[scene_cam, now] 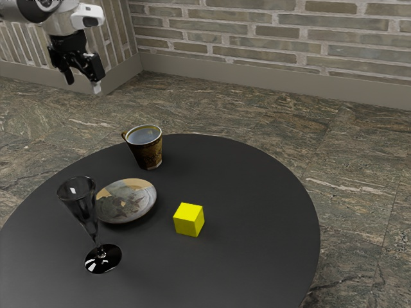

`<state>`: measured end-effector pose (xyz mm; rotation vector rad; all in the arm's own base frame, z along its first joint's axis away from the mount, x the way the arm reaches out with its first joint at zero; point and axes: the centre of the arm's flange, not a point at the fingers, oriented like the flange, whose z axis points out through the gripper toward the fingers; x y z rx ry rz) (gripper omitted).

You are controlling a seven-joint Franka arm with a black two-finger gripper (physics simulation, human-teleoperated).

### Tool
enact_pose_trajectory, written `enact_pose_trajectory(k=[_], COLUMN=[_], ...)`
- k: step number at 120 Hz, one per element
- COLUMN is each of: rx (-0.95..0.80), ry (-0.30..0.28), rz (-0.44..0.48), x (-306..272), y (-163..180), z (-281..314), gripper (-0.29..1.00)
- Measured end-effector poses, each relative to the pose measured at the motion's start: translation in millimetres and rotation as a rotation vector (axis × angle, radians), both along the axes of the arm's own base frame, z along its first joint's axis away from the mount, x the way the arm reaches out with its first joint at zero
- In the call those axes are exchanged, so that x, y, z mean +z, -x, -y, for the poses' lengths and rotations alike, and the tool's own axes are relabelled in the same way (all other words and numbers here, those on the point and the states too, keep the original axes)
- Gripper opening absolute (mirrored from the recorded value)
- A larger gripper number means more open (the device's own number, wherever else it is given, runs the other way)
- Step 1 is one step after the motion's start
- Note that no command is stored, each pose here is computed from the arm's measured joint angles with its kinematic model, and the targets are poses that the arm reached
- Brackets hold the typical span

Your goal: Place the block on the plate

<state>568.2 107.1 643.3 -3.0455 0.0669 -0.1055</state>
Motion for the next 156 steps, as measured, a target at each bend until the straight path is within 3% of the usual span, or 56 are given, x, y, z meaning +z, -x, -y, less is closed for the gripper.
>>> enact_pose_trajectory(k=[10,31,60,87,156], rx=[-0.015,-0.038,-0.110,-0.050,0.093], ry=[0.018,0.074,0.080,0.086,0.090], rz=[-0.028,-0.103,-0.124,-0.115,-0.076], x=[-11.8,-97.0,-182.7,-243.9,-316.0], y=[-1.4,-4.9,-4.0,-5.9,-3.8], z=[8.5,33.3,121.7,141.2,223.4], gripper=[0.70,0.70,0.70,0.70,0.70])
